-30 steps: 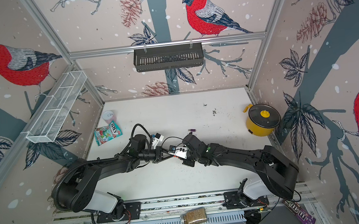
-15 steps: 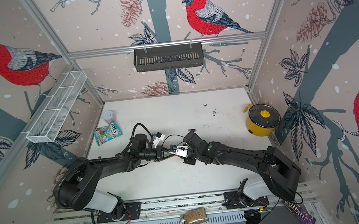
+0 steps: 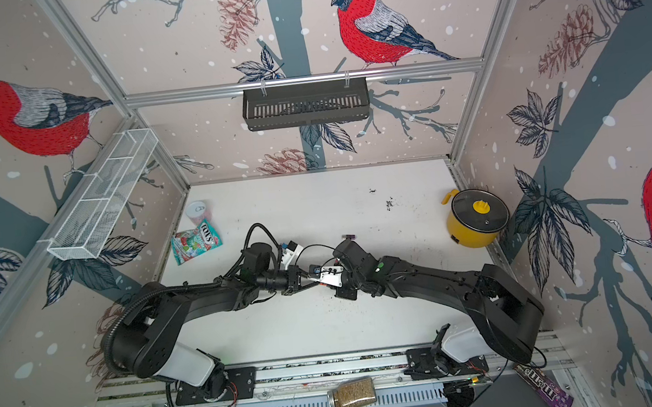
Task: Close the usb drive cover
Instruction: Place the USB drive at the center of the board.
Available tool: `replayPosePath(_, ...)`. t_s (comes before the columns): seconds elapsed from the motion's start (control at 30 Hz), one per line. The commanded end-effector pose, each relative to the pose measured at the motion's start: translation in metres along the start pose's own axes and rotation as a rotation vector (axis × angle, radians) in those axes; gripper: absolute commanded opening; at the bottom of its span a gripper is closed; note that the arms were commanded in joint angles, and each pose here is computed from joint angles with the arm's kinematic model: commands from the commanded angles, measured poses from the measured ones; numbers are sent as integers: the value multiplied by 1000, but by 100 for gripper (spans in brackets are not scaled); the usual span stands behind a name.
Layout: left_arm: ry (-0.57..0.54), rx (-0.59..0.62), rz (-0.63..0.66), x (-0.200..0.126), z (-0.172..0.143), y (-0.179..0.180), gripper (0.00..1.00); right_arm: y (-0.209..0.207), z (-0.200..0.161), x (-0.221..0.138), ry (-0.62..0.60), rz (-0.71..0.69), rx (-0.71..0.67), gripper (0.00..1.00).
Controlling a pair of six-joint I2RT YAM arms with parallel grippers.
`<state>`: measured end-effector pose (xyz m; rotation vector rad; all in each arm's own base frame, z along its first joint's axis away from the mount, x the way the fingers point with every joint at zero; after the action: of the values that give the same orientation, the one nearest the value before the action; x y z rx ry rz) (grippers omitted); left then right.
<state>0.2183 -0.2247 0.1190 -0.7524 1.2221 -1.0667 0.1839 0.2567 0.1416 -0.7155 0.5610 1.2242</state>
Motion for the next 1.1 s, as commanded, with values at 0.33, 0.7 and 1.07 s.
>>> replayPosePath(0.33, -42, 82, 67, -13, 11, -10, 39, 5, -29, 0, 0, -75, 142, 21)
replayPosePath(0.7, -98, 82, 109, -27, 12, -8, 45, -15, -42, 24, 134, -107, 216, 22)
replayPosePath(1.07, -94, 75, 106, -26, 12, -6, 46, -15, -46, 33, 176, -81, 220, 24)
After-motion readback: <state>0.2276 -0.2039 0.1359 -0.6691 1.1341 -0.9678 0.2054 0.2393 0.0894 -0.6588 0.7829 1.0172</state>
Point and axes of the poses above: each gripper's point midway between its finger pads, its own x axis out along the fingers, its own y axis along the line the jaws close on, z = x × y, the point moved 7 cm from there along -x, back along the fingers, and after that the axes turned 1 degree about x, right-handed, at the moved point
